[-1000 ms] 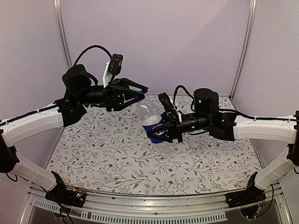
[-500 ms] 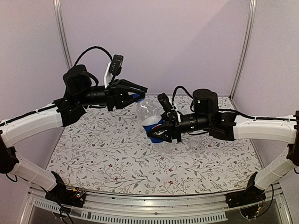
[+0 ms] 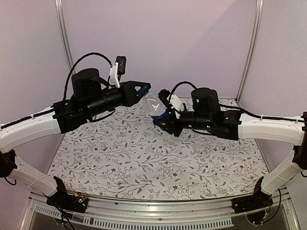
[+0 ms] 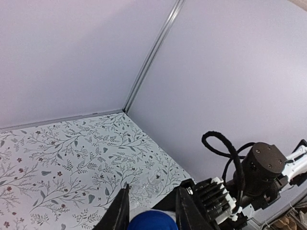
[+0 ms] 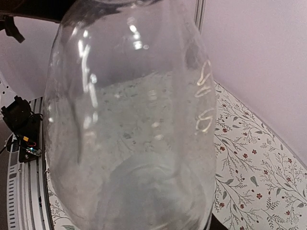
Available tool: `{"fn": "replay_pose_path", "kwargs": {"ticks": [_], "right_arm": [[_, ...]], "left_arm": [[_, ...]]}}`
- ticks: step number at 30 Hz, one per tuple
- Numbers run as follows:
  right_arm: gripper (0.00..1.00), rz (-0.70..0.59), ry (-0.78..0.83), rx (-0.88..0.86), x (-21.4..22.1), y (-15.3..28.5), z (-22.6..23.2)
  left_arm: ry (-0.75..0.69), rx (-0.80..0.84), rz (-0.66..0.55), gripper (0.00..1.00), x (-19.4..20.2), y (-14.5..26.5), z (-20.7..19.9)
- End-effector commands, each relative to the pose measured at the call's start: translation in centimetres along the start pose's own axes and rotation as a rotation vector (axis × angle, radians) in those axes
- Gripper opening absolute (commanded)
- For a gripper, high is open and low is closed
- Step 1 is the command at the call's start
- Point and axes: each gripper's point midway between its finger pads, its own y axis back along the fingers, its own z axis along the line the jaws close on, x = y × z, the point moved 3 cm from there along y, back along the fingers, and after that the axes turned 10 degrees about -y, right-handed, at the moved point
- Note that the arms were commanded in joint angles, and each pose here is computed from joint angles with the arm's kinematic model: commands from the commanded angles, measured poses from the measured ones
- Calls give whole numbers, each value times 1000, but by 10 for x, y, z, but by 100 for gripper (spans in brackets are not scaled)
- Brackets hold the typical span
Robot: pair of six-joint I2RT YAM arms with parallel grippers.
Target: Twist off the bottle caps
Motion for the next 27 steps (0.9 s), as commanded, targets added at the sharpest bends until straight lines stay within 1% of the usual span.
{"fn": "replay_pose_path", "kwargs": {"ticks": [1, 4, 9, 10, 12, 14, 15, 17, 21, 27], "right_arm": [[39, -23, -21, 245, -6, -3, -40], [39, -25, -21, 256, -4, -4, -42], [40, -16, -8, 214, 0, -3, -36], [40, -9, -1, 194, 3, -3, -34], [41, -7, 10, 127, 6, 0, -24], [42, 2, 28, 53, 11, 3, -13], [43, 5, 35, 17, 12, 4, -9], [43, 8, 50, -69, 14, 9, 4], [43, 15, 57, -203, 17, 17, 19], [45, 24, 37, -327, 18, 24, 31]], "left_arm": [[-15, -285, 14, 0, 10, -4, 20], [-25, -320, 48, 0, 18, -9, 21], [-26, -291, 38, 1, 15, -11, 16], [-33, -284, 40, 5, 16, -10, 15], [-55, -237, -1, 18, 5, -8, 8], [-79, -192, -23, 29, -3, -3, 3], [-87, -159, -27, 37, -6, -2, 0], [-102, -97, -36, 49, -12, 2, -5], [-135, 17, -27, 65, -17, 10, -11], [-220, 242, -36, 82, -22, 30, -31]]}}
